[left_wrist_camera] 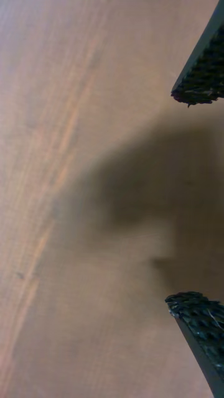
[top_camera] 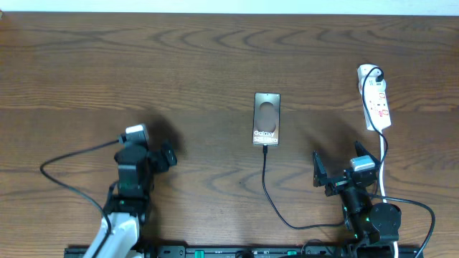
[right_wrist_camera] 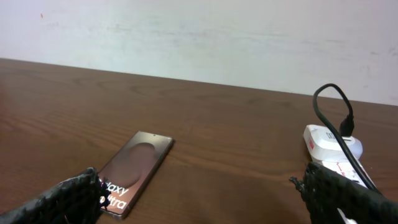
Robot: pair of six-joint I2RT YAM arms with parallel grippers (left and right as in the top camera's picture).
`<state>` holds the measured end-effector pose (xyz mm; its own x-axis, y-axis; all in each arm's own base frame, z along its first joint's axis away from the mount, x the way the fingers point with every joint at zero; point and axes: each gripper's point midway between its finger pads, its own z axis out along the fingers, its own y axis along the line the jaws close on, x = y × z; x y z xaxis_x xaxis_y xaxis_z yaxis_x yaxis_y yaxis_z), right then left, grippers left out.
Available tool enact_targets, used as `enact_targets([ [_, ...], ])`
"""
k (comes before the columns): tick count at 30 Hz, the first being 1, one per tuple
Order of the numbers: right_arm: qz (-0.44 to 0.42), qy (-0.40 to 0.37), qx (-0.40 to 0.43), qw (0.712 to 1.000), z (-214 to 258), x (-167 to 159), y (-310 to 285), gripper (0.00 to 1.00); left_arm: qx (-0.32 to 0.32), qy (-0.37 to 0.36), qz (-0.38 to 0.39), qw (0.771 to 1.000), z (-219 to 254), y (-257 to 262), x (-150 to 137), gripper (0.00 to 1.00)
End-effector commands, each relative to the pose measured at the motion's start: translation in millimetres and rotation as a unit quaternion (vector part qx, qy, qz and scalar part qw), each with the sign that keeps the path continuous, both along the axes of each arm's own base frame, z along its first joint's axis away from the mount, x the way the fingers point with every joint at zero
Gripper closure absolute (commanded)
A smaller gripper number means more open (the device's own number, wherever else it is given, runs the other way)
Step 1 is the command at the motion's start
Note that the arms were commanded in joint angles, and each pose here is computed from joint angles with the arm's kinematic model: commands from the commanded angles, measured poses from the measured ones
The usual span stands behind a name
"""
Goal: Plug charger to phone and switch on socket
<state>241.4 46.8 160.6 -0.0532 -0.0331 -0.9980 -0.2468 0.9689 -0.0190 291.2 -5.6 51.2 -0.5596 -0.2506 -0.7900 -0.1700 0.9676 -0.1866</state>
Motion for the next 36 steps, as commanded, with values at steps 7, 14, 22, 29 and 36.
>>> enact_targets([
  [7, 0.002, 0.000, 0.000, 1.000, -0.3, -0.4, 0.9, 0.01, 0.001, -0.020, 0.000, 1.000, -12.6, 2.7, -26.4, 0.03],
  [14, 0.002, 0.000, 0.000, 1.000, -0.3, -0.4, 0.9, 0.01, -0.002, -0.025, -0.001, 1.000, -13.2, 2.4, -38.8, 0.03],
  [22, 0.002, 0.000, 0.000, 1.000, -0.4, -0.5, 0.9, 0.01, -0.001, 0.006, -0.002, 1.000, -22.1, 3.3, -57.0, 0.03],
  [29, 0.002, 0.000, 0.000, 1.000, -0.3, -0.5, 0.9, 0.01, 0.001, 0.021, -0.009, 1.000, -27.5, 1.0, -63.9, 0.03],
  [36, 0.002, 0.000, 0.000, 1.000, -0.3, -0.4, 0.9, 0.01, 0.025, -0.081, -0.028, 0.996, 17.0, -0.1, -51.2, 0.03],
])
